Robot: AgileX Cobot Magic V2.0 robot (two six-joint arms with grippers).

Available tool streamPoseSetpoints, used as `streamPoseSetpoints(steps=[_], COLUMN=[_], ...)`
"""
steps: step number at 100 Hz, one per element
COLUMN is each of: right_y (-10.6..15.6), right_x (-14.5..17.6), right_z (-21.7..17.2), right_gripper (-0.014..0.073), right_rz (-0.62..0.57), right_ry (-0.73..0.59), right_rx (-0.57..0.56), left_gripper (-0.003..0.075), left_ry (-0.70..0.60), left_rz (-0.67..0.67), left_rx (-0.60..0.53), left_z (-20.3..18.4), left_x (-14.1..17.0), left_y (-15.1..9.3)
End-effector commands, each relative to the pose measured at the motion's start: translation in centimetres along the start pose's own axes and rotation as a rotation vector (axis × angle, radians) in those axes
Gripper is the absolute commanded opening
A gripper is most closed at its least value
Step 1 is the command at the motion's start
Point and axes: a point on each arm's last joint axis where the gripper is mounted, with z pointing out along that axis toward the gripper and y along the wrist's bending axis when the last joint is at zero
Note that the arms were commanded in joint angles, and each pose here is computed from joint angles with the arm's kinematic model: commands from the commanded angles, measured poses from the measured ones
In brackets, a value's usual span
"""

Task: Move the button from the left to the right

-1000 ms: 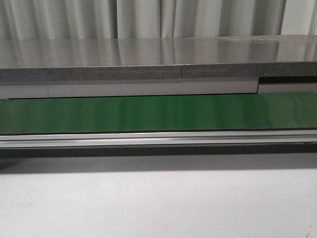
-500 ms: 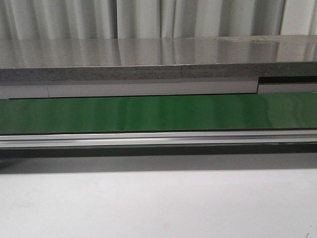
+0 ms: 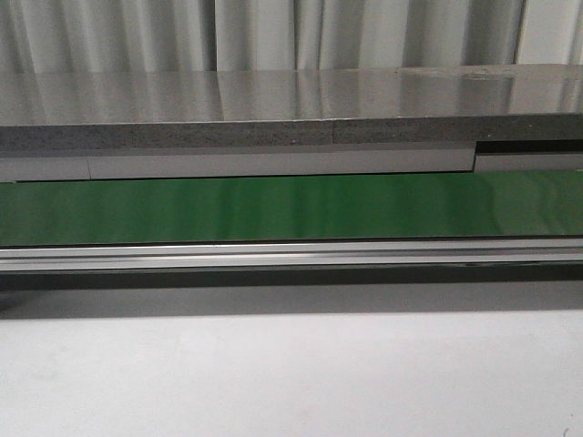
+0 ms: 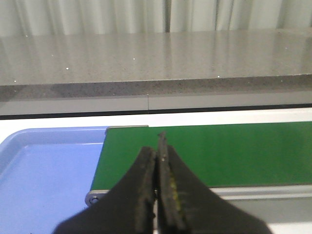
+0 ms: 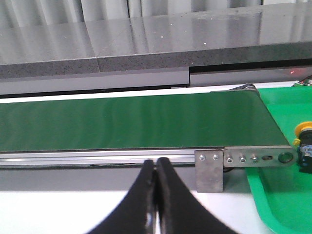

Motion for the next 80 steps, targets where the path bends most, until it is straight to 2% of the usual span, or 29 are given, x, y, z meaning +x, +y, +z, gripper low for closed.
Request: streamPoseSetpoints(steps=[1,36,51,80], right_y=[0.1,0.1,0.1,0.1], right_x=[-1.3,-1.3,-1.3,-1.3], right_z=[-0.3,-0.3,-0.3,-0.3], right_gripper=[-0.0068,-0.0068,-0.0068,-0.0068], right_rz=[0.003,0.003,0.003,0.003], right_ry=[-0.113,-0.113,-0.113,-0.113], right_rx=[-0.012,-0.012,-0.012,-0.012], left_gripper=[-0.002,-0.002,-0.002,-0.002], left_ry=[-0.141,-0.213,-0.205,-0.226], left_rz=[-0.041,-0.041,-0.039,-0.039], left_rx=[0.0,0.004,0.006,0.008], left_z=[-0.3,-1.2,-0.7,-0.6], left_x=[-1.4,2.2,3.7,4.2], left_y=[0.0,0.1,0.1,0.1])
